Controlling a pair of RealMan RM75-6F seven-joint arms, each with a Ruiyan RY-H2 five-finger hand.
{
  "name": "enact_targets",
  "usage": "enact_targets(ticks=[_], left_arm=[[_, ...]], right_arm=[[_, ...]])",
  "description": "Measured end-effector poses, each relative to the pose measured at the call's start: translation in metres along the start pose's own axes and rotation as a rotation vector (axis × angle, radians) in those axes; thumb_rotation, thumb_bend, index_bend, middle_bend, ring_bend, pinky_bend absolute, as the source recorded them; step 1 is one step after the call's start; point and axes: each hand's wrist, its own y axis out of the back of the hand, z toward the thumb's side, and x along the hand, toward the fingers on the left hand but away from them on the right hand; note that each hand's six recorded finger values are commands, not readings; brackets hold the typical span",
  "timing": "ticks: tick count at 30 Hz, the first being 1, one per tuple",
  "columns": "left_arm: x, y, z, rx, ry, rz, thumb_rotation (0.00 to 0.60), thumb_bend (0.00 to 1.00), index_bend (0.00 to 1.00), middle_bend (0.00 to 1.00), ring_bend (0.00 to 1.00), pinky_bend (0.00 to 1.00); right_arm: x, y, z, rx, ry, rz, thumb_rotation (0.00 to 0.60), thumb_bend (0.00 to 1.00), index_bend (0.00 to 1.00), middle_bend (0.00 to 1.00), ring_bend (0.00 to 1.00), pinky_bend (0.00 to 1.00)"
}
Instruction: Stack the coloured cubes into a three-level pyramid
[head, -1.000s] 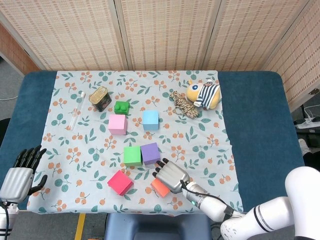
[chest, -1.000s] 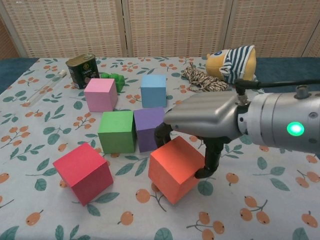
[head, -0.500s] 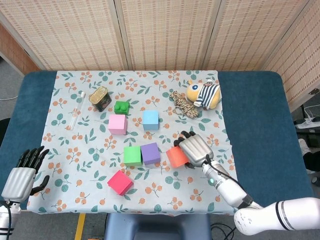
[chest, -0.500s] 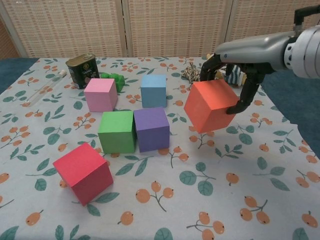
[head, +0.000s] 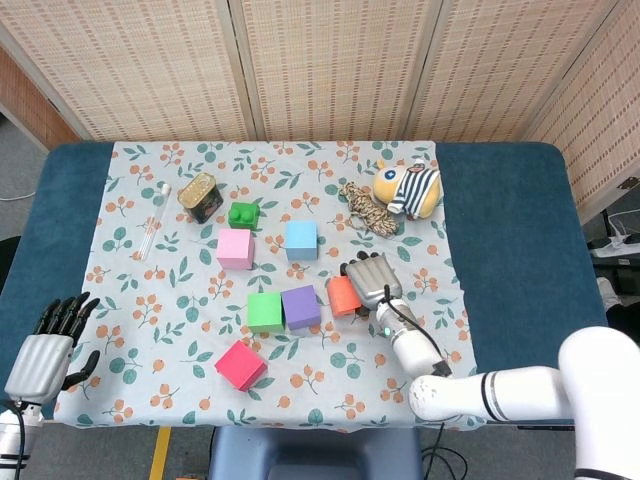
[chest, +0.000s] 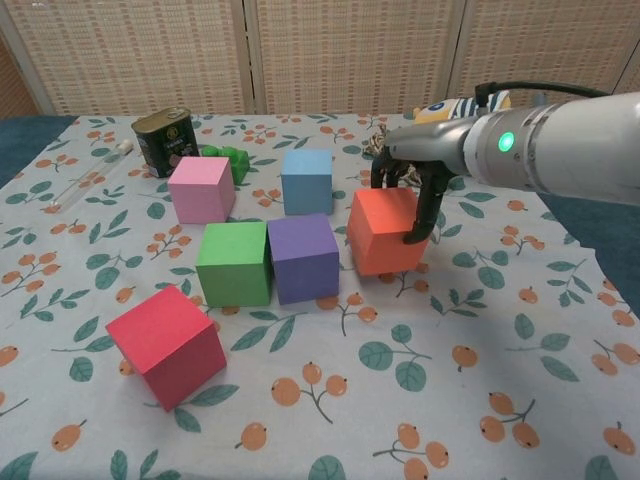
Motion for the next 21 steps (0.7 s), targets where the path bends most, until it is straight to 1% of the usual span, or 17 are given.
enact_targets(ticks=[5, 10, 14, 21], left_arm=[[0.001, -0.001, 0.0, -0.002, -0.001, -0.009, 0.6, 0.42, 0.0, 0.0, 0.0, 0.04], [0.0, -0.001, 0.0, -0.002, -0.006, -0.009, 0.6, 0.42, 0.0, 0.0, 0.0, 0.04], [-0.001, 0.0, 0.0, -0.005, -0.008, -0.006, 0.6, 0.41, 0.0, 0.0, 0.0, 0.04], [-0.002, 0.001, 0.001, -0.009, -0.013, -0.005, 0.6, 0.41, 0.0, 0.0, 0.0, 0.04]], right_arm=[[-0.003, 0.0, 0.009, 0.01, -0.024, 0.003, 0.6, 0.13, 0.75, 0.31, 0.14, 0.24], [-0.005, 0.0, 0.014, 0.006, -0.032, 0.004, 0.6, 0.13, 0.75, 0.31, 0.14, 0.24], [-0.007, -0.003, 0.022, -0.011, -0.049, 0.03, 0.6, 0.13, 0.75, 0.31, 0.14, 0.25], [-0.009, -0.004, 0.033, -0.005, -0.069, 0.046, 0.6, 0.13, 0.75, 0.31, 0.14, 0.25]])
